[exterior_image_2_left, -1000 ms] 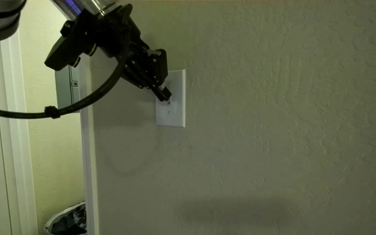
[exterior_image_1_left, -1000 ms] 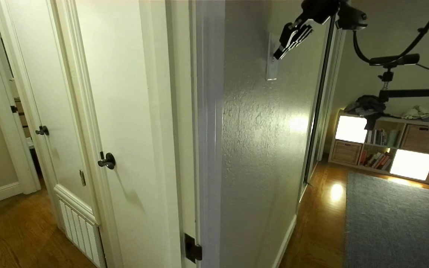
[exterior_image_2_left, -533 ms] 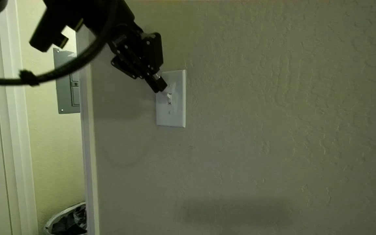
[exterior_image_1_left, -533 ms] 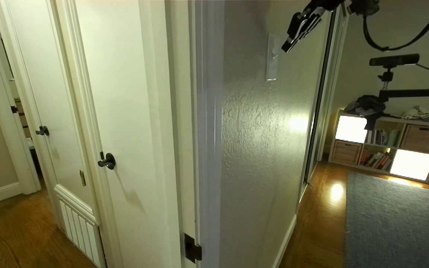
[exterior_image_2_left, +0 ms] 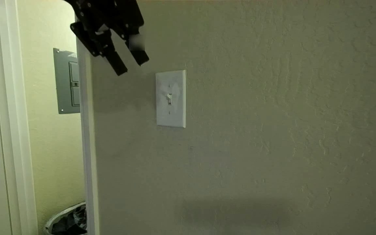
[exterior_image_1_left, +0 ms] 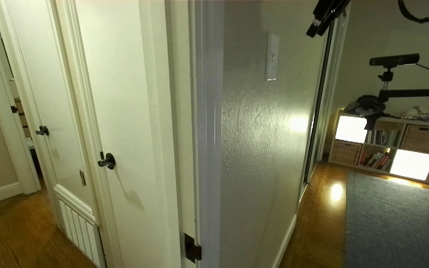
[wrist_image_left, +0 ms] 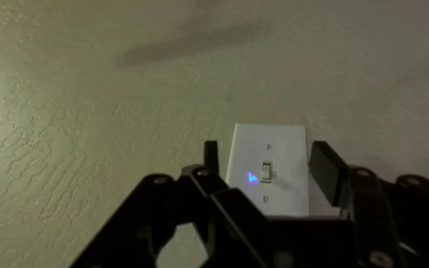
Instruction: Turn on the light
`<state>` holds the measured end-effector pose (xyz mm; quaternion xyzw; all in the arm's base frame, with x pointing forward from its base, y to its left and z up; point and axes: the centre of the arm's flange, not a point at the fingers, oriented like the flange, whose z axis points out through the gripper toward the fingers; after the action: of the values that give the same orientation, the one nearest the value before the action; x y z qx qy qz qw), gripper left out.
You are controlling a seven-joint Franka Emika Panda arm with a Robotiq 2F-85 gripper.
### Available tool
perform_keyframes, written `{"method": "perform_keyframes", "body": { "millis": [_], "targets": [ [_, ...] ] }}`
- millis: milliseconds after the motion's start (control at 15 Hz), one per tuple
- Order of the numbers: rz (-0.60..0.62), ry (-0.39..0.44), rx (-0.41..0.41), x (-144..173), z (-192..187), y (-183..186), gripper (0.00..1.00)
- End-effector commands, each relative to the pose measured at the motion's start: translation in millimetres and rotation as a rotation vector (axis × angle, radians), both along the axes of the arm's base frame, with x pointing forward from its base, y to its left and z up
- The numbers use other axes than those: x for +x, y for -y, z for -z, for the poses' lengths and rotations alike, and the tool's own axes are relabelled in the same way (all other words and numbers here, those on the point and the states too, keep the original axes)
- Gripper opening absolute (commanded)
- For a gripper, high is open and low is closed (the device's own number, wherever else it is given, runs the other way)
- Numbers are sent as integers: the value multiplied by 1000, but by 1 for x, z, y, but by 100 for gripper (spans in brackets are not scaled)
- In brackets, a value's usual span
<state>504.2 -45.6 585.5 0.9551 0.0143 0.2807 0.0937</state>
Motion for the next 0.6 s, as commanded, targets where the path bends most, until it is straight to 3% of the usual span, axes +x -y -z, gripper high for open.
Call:
{"method": "perform_keyframes", "body": {
  "millis": [0, 400, 467, 533],
  "targets": [
    [-21, -102, 66, -13, 21, 1, 96],
    [-24, -267, 169, -22, 64, -5, 100],
    [-19, -282, 173, -24, 67, -5, 100],
    [-5, -247, 150, -15, 62, -7, 100]
  ]
}}
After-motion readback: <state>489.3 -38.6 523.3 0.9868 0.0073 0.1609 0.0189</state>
